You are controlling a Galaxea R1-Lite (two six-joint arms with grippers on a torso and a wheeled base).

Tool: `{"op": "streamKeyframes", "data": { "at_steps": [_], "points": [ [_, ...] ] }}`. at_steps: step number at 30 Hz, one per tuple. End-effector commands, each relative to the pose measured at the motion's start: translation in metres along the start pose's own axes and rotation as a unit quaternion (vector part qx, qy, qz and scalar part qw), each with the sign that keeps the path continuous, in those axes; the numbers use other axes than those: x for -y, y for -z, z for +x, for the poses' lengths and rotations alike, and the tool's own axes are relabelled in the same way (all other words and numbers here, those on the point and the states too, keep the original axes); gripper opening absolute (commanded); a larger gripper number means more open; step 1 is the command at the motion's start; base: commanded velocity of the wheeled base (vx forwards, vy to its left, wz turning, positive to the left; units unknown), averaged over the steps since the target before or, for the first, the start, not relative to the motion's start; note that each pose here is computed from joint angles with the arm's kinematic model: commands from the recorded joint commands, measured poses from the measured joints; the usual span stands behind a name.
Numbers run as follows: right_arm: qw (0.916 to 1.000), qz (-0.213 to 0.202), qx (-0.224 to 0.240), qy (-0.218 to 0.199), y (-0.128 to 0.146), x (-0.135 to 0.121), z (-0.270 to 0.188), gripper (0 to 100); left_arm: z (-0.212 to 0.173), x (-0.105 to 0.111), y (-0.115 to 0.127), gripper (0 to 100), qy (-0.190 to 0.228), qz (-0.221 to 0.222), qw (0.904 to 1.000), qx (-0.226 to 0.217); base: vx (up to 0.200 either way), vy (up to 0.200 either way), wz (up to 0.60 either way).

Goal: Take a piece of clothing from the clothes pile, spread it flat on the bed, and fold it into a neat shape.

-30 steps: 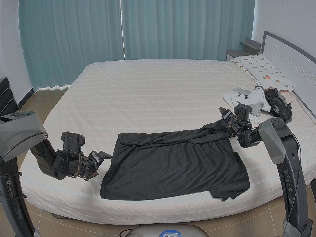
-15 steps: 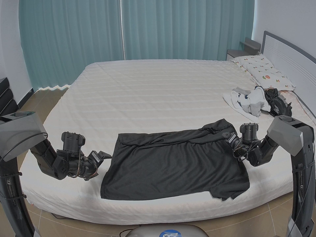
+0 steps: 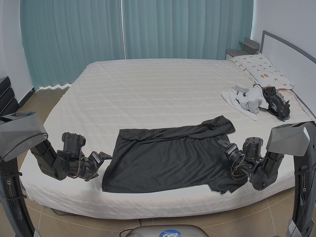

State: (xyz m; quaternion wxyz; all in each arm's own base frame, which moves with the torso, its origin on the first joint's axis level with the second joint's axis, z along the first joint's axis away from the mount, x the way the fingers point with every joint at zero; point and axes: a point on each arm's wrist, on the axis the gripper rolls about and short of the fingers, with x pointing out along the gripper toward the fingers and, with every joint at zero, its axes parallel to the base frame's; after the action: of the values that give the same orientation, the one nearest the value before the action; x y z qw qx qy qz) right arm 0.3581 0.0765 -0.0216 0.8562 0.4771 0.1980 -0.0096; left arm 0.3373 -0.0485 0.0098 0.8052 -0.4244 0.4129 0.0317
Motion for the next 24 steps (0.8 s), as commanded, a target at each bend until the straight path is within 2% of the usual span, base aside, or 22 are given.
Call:
{"op": "streamKeyframes", "data": {
  "at_steps": [1,5,24],
  "points": [
    [0.9997,0.002,-0.021,0.011,0.0092,0.0085,-0.0069,100,-0.0004,0.0001,0.0,100,0.0,-0.001,1.0,0.001,0.0,0.0,0.0],
    [0.9997,0.002,-0.02,0.012,0.0101,0.0101,-0.0062,100,-0.0002,0.001,-0.0008,100,0.002,-0.001,1.0,0.002,0.0,0.0,0.0],
    [0.9999,0.003,-0.012,-0.004,0.0095,0.0126,-0.0111,100,0.0012,0.0013,-0.0015,100,0.0,-0.001,1.0,0.005,0.0,-0.189,0.0]
  ]
}}
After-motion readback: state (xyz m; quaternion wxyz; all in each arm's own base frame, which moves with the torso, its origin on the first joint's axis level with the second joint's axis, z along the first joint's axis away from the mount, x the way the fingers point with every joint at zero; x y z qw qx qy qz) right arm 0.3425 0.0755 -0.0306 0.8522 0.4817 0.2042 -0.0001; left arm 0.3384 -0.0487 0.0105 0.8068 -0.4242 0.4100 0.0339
